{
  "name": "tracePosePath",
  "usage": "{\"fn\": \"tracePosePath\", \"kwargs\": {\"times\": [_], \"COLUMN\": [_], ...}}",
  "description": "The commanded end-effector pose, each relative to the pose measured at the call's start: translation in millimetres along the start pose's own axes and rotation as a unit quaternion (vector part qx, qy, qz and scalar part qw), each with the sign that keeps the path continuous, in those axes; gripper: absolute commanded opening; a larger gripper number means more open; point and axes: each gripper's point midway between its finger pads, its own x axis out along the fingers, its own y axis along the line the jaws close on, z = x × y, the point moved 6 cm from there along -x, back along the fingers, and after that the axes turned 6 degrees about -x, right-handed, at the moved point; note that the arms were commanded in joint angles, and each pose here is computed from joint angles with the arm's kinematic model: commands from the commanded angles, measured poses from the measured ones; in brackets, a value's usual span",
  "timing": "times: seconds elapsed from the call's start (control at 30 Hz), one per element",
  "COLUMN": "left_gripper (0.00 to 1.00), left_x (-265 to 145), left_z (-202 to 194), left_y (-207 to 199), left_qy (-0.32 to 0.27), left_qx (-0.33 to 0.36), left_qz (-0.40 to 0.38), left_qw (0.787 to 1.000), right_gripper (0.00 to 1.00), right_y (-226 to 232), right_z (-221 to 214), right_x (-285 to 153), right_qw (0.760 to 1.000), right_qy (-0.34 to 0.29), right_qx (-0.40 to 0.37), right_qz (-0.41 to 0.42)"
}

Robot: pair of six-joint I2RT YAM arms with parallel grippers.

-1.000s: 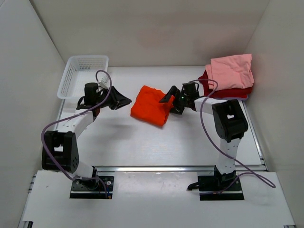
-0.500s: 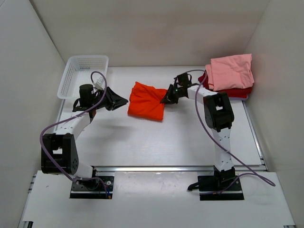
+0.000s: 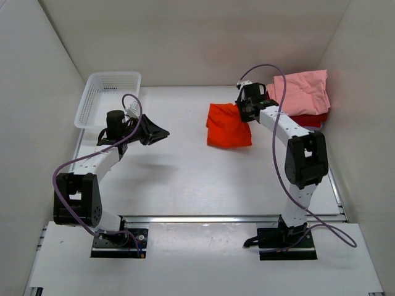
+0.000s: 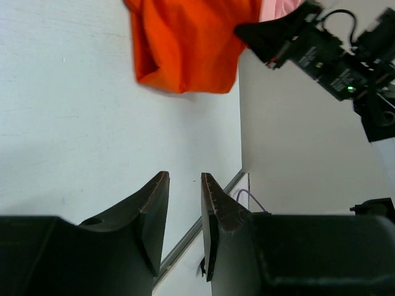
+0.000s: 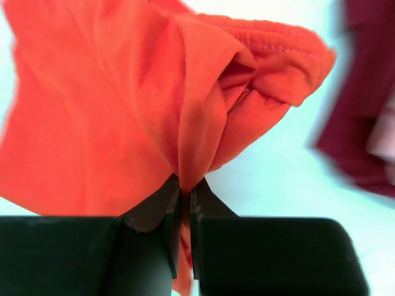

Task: Fold and stack the t-shirts
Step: Put the neatly folded tshirt into the corner of the board with the right arm

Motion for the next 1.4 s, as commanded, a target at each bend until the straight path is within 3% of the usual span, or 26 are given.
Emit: {"fn": "tracePosePath", "kwargs": {"times": [0.0, 0.17, 0.33, 0.73, 0.93, 1.1, 1.37], "left_gripper": [0.38, 0.38, 0.38, 0.37, 0.38, 0.38, 0.39], "left_x": [1.1, 7.2, 10.8, 18.9, 22.9, 28.1, 41.7], "left_z": [2.6, 2.3, -0.2, 3.1, -0.1, 2.5, 0.5], "left_y": [-8.4, -8.6, -3.2, 13.3, 22.3, 26.4, 23.9], "left_qy": [0.004, 0.008, 0.014, 0.017, 0.022, 0.02, 0.033], "left_qx": [0.017, 0.02, 0.016, 0.012, 0.004, 0.001, 0.002], "left_qz": [-0.014, -0.013, -0.007, 0.021, 0.035, 0.044, 0.04], "left_qw": [1.0, 1.0, 1.0, 1.0, 0.999, 0.999, 0.999], "right_gripper": [0.0, 0.0, 0.0, 0.0, 0.0, 0.0, 0.0], "right_y": [-51.5, -97.7, -158.7, -279.7, -333.9, -338.7, -341.6], "right_z": [45.3, 67.7, 88.5, 91.7, 82.6, 50.4, 25.1], "right_x": [-41.5, -78.6, -100.7, -61.1, -32.2, -13.1, -24.5], "right_qw": [0.986, 0.968, 0.962, 0.954, 0.943, 0.935, 0.899], "right_qy": [-0.098, -0.144, -0.184, -0.188, -0.163, -0.111, -0.043], "right_qx": [-0.067, -0.073, -0.025, 0.053, 0.119, 0.159, 0.187], "right_qz": [-0.115, -0.19, -0.202, -0.226, -0.265, -0.298, -0.394]}}
